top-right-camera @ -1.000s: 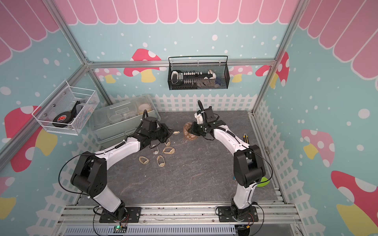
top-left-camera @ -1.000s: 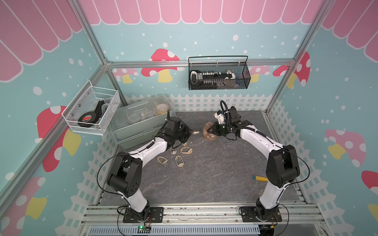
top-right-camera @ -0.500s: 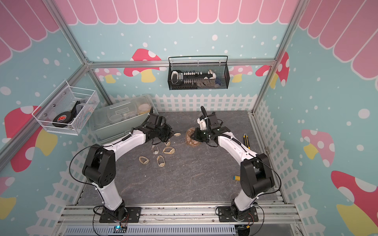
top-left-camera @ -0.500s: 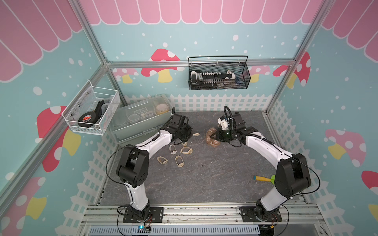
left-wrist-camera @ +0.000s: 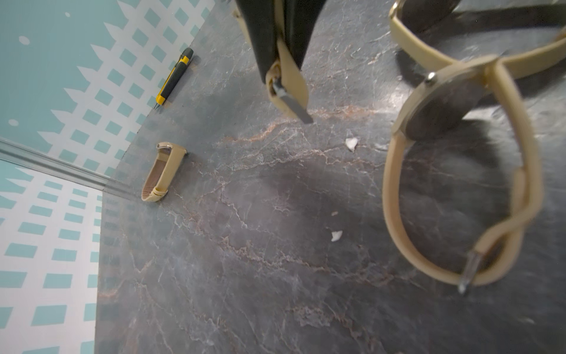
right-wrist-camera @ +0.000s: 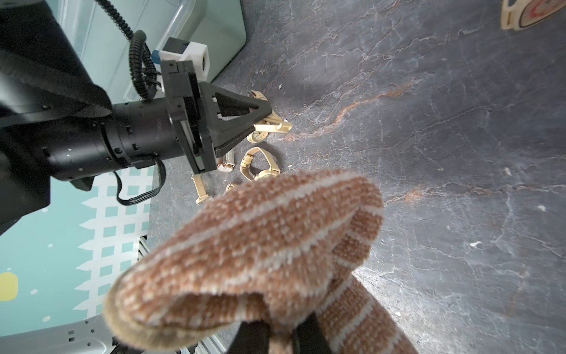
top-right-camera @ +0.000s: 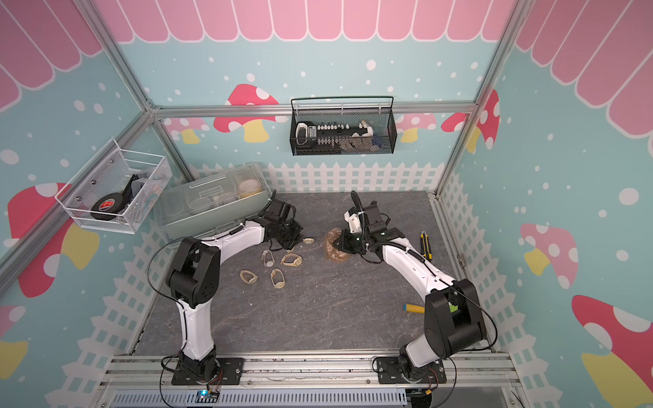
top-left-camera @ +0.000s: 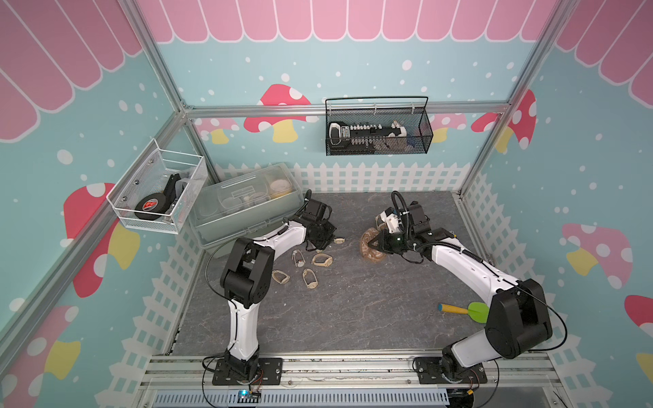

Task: Wipe the watch dial
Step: Wipe the dirt from the watch dial, then place the watch at the center of the board, then move the watch to the center of the board.

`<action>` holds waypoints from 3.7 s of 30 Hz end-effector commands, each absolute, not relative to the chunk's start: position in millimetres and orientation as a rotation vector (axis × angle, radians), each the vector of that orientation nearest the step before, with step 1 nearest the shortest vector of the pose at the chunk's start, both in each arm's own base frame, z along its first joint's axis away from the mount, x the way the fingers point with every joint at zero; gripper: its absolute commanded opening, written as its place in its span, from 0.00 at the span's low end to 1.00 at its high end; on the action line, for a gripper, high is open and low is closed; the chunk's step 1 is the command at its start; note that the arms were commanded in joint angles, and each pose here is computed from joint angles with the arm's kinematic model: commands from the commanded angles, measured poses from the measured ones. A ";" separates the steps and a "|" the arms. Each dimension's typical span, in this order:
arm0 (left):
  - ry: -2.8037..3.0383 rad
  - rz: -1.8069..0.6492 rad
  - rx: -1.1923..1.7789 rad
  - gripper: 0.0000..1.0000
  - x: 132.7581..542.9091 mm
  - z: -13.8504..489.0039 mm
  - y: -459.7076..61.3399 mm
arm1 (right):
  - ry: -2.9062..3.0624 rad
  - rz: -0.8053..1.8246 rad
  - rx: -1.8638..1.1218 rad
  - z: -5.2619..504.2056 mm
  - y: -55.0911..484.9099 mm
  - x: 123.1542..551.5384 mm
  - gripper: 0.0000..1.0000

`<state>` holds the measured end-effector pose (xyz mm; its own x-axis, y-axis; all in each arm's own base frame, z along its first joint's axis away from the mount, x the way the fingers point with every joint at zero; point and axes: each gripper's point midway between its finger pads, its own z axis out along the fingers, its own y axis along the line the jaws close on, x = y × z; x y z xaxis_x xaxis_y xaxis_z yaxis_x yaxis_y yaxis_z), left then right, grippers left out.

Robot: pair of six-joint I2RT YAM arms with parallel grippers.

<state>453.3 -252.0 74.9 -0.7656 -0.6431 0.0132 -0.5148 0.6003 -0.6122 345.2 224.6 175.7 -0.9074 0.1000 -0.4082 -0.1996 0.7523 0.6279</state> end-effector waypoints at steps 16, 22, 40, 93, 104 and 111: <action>2.716 -0.668 -0.839 0.04 472.1 38.9 -249.8 | 2.531 0.944 -0.134 186.7 222.6 337.7 0.00; 2.744 -0.603 -0.794 0.13 470.5 35.0 -245.3 | 2.537 0.940 -0.133 185.3 222.2 337.1 0.00; 2.725 -0.476 -0.679 0.51 475.5 72.5 -231.1 | 2.535 0.926 -0.124 184.6 221.1 339.9 0.00; 2.536 -0.722 -0.255 0.63 533.4 77.3 -413.6 | 2.608 0.685 0.163 169.2 131.9 220.1 0.00; 2.488 -0.788 -0.351 0.55 553.7 56.0 -417.5 | 2.605 0.703 0.198 165.2 129.3 211.2 0.00; 2.412 -0.903 -0.316 0.50 562.5 74.0 -431.7 | 2.619 0.690 0.185 161.8 129.6 213.0 0.00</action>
